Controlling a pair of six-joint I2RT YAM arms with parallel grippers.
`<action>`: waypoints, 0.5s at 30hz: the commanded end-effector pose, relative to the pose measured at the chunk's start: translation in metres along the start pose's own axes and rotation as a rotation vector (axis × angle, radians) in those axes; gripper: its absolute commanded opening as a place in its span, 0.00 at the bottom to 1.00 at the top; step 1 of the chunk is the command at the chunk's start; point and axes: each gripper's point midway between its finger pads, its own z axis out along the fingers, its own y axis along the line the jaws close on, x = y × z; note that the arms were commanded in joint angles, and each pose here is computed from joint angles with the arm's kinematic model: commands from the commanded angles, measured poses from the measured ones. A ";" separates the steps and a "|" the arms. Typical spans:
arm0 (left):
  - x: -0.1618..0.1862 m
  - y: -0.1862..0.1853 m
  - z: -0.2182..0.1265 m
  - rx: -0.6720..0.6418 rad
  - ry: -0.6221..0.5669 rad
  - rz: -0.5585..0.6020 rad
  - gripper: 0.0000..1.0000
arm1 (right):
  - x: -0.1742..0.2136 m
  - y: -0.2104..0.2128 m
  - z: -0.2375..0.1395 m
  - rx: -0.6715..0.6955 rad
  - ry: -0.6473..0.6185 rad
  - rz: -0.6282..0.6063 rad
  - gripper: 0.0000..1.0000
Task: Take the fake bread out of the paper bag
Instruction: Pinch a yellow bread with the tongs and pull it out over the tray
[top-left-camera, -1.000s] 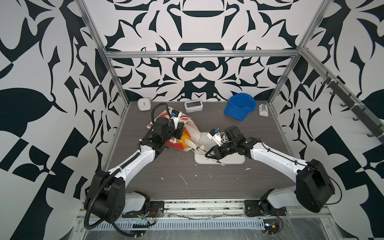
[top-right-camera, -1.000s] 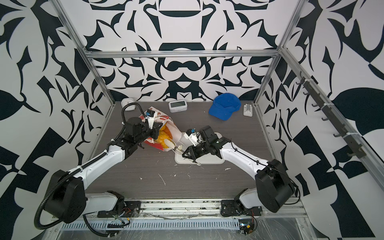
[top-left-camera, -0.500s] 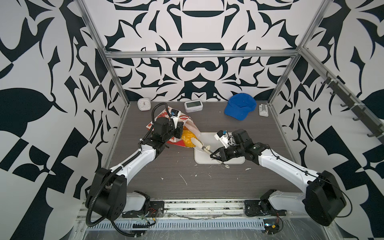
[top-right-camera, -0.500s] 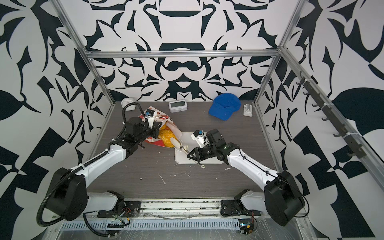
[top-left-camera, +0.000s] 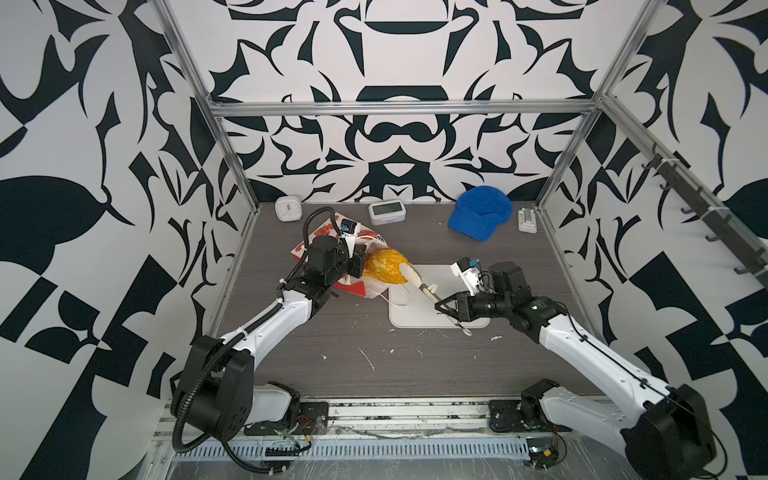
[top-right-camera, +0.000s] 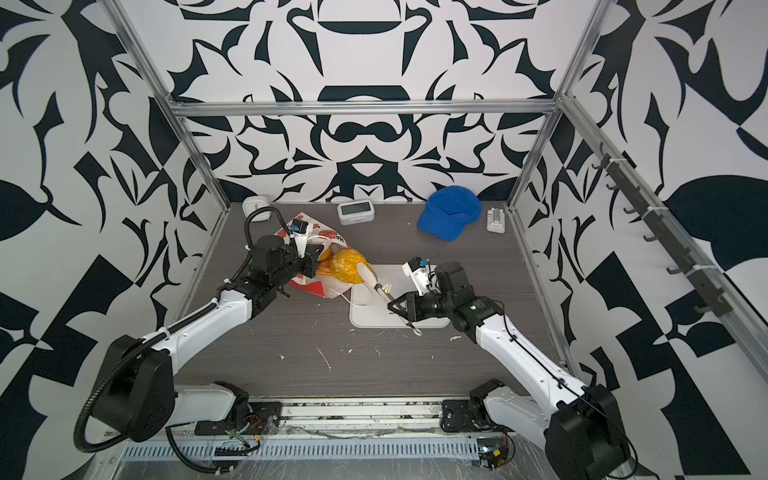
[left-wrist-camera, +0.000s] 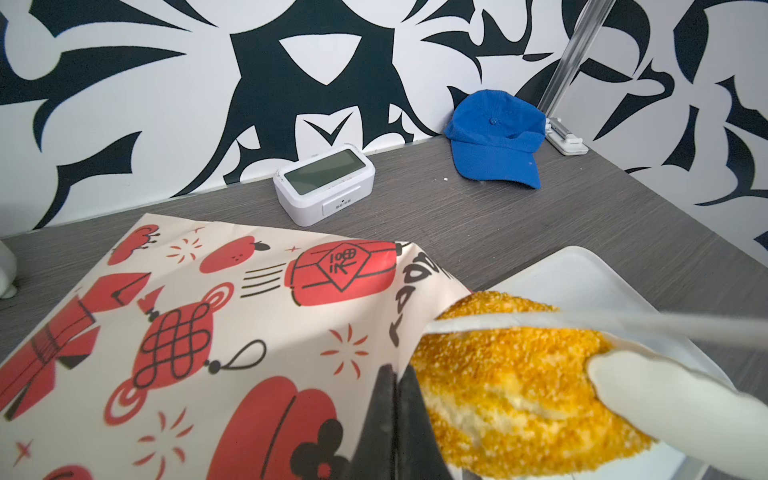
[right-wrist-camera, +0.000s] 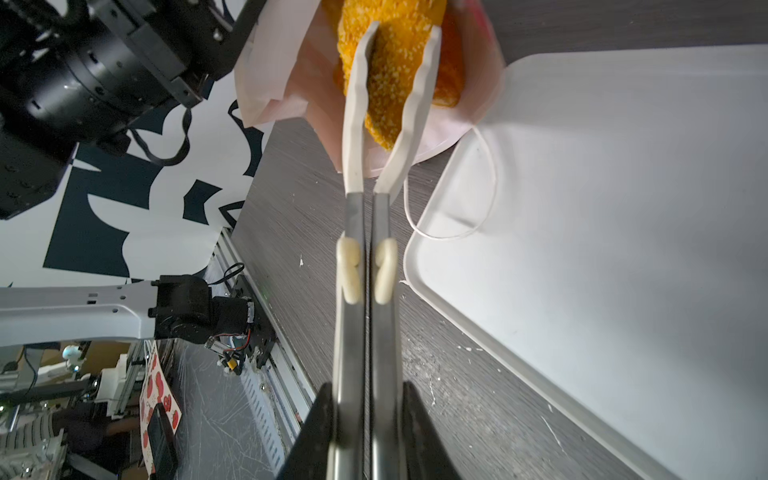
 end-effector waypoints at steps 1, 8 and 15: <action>0.003 0.012 -0.002 -0.054 0.000 -0.022 0.00 | -0.022 0.020 -0.012 -0.066 -0.093 -0.061 0.00; 0.003 0.020 -0.001 -0.096 -0.002 -0.030 0.00 | -0.015 0.016 -0.028 -0.021 -0.132 -0.061 0.00; 0.003 0.023 0.001 -0.106 -0.003 -0.031 0.00 | -0.003 0.000 -0.036 0.022 -0.160 -0.001 0.00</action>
